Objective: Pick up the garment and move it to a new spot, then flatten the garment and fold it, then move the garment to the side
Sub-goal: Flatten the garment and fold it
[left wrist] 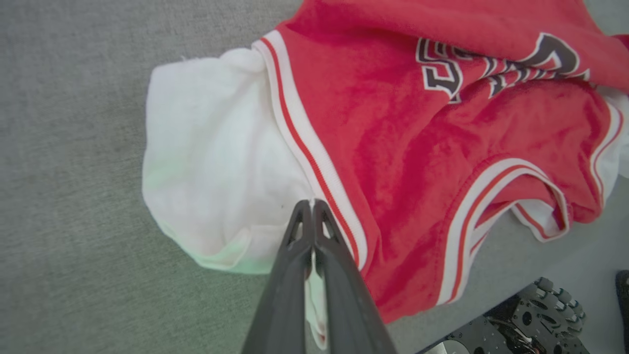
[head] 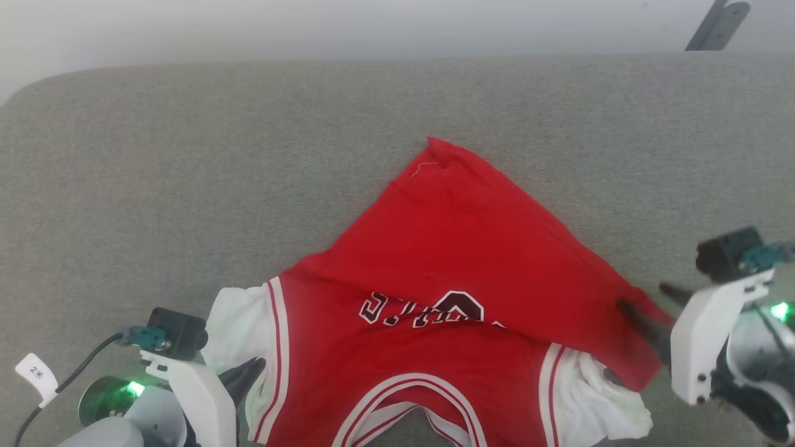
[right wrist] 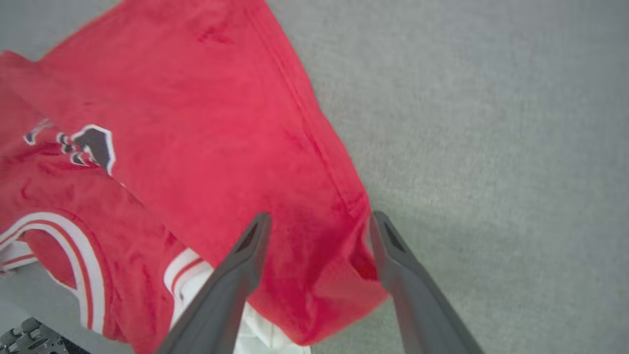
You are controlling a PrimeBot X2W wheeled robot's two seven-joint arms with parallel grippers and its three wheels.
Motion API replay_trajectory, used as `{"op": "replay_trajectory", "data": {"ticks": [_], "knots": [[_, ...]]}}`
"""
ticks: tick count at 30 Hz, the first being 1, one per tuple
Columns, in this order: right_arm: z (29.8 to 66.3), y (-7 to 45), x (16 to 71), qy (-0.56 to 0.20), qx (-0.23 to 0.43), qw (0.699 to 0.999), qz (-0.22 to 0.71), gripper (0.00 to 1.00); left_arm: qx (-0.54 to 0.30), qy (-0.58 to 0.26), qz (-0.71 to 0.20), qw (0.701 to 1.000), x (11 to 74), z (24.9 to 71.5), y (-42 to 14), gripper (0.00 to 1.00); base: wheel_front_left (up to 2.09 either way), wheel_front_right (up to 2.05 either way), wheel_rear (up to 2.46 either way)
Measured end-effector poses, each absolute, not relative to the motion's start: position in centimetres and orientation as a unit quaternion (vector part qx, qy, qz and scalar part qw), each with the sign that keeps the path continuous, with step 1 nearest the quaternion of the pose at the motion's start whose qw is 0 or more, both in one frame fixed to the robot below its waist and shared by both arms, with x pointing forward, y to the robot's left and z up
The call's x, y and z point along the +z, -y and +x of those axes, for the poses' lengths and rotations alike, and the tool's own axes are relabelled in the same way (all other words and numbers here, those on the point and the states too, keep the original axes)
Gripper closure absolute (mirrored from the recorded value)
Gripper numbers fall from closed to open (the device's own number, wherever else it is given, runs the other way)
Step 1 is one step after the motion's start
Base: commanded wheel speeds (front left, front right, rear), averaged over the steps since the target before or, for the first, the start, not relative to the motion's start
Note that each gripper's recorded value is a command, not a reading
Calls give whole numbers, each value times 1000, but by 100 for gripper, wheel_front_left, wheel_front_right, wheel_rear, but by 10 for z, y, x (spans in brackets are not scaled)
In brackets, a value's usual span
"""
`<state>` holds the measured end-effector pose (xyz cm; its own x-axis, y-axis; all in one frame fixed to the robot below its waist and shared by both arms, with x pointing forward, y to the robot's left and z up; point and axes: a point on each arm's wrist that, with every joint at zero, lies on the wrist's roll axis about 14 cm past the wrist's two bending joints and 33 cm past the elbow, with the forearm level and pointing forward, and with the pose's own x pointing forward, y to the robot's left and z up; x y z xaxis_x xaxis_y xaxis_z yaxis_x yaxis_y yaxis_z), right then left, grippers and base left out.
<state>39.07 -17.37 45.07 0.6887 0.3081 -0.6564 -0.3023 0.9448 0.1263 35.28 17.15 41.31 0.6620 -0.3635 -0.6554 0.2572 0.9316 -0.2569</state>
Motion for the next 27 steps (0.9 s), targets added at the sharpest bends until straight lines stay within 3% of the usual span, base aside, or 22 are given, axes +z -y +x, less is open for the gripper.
{"op": "replay_trajectory", "data": {"ticks": [7, 12, 18, 27], "knots": [[448, 143, 497, -260, 202, 943, -37, 0, -169, -368, -74, 911, 415, 353, -173, 100, 0, 0, 0], [490, 107, 503, -232, 237, 943, -34, 0, -161, -365, -80, 913, 416, 354, -178, 100, 0, 0, 0], [529, 63, 481, -257, 281, 922, -66, 0, -150, -365, -86, 915, 413, 353, -184, 100, 0, 0, 0], [554, 23, 419, -360, 316, 868, -133, 0, -139, -367, -92, 915, 406, 355, -189, 100, 0, 0, 0]]}}
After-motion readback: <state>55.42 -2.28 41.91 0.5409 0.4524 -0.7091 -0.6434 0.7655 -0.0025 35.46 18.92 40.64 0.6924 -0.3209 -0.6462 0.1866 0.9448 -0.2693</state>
